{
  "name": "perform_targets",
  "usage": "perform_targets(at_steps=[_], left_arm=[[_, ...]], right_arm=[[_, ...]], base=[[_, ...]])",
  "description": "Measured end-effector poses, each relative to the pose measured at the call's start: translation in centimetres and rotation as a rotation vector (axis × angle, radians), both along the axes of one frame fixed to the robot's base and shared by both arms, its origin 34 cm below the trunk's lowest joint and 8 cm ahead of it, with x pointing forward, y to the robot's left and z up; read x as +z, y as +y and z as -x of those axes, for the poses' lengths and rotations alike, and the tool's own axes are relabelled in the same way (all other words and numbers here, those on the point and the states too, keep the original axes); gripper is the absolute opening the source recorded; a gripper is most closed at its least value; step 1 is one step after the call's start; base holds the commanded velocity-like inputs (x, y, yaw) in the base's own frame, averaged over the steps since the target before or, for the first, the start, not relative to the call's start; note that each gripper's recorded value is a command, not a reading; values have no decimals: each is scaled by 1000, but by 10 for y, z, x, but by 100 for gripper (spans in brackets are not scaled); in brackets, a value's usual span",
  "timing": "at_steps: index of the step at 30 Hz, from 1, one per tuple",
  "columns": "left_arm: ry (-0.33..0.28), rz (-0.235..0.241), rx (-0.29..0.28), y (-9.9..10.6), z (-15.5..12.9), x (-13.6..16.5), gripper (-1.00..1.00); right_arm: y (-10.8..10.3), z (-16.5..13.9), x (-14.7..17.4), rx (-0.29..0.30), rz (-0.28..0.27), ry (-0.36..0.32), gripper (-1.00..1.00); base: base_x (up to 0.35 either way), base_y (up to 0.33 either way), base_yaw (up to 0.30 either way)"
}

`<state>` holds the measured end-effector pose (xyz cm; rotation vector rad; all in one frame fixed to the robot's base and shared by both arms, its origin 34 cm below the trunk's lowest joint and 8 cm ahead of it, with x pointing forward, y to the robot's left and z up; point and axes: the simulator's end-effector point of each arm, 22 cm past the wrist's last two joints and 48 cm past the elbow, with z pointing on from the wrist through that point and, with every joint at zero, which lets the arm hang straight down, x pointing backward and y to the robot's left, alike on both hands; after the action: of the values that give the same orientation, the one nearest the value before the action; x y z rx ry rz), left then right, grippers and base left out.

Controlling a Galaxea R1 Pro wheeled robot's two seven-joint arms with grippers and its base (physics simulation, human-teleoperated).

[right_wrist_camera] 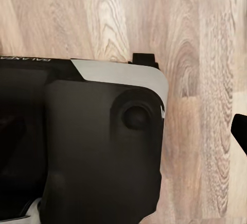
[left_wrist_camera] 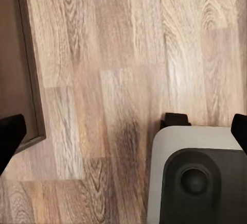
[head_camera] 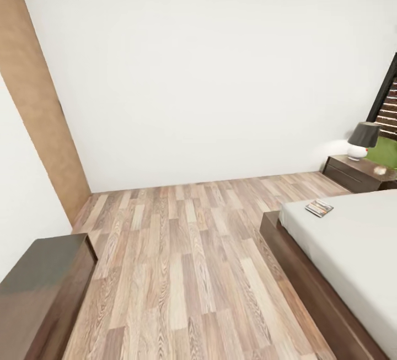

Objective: In the bedroom, move the book from the bed onto either nightstand, and place the two sandals side by side next to the bed.

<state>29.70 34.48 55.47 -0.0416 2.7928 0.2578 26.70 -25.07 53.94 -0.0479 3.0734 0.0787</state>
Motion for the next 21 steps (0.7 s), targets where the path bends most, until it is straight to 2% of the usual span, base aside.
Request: perform_targets(at_steps=[12, 21], left_arm=[[1, 0, -1, 0, 0, 0, 100], [1, 0, -2, 0, 0, 0, 100]], right_arm=[[0, 0, 0, 0, 0, -1, 100], [0, 0, 0, 0, 0, -1, 100]], base=[[336, 13, -42], [338, 88, -4]])
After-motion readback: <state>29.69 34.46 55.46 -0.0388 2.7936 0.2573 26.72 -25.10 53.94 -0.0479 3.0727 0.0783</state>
